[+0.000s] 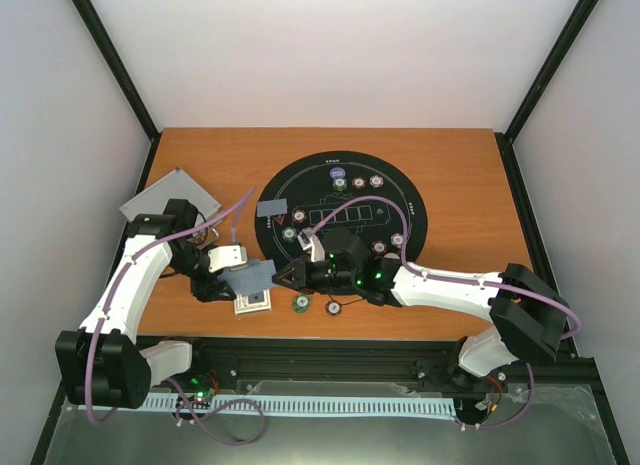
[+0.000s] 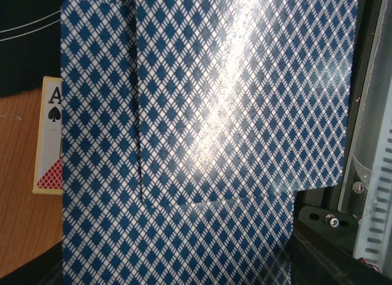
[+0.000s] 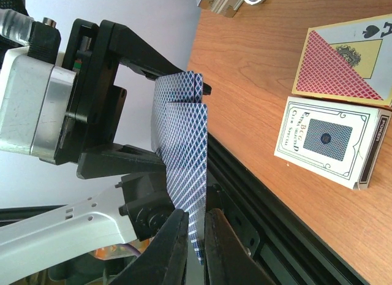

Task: Distribute texas hold em gaming equipment

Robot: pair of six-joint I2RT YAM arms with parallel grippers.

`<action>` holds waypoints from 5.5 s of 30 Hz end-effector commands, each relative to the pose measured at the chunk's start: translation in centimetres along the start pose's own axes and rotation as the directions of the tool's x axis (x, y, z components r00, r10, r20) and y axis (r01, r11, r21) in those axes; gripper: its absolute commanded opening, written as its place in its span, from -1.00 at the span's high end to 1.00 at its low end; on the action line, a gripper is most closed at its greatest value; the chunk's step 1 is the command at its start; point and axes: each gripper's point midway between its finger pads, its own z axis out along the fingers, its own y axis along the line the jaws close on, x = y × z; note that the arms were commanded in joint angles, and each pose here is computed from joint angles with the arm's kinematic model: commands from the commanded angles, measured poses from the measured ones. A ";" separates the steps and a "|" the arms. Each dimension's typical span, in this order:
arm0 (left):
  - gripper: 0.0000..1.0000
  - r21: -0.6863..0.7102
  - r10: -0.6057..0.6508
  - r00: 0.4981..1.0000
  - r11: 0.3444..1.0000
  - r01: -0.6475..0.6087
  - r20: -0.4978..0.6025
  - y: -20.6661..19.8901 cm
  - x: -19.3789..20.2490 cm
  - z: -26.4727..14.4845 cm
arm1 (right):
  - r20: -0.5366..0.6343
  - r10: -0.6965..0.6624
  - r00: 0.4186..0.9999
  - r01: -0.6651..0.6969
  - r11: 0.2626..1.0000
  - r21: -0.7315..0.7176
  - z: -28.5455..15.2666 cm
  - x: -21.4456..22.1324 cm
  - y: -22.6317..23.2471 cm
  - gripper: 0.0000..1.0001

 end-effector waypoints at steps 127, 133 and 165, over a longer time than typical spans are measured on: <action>0.98 -0.037 0.034 0.999 0.999 -0.033 0.017 -1.4 -0.3 -1.4 | 0.068 -0.073 0.995 0.076 0.996 -0.037 -2.8 -5.3 -0.6 -0.79; 0.98 -0.035 0.035 0.999 0.999 -0.034 0.023 -1.6 -0.5 -1.5 | -0.026 -0.088 0.996 0.086 0.993 -0.085 0.9 -2.5 0.7 -0.78; 0.99 -0.040 0.041 0.998 0.998 -0.039 0.039 -1.5 -0.8 -1.6 | -0.137 -0.048 0.989 0.035 0.995 -0.096 6.5 -0.7 0.0 -0.35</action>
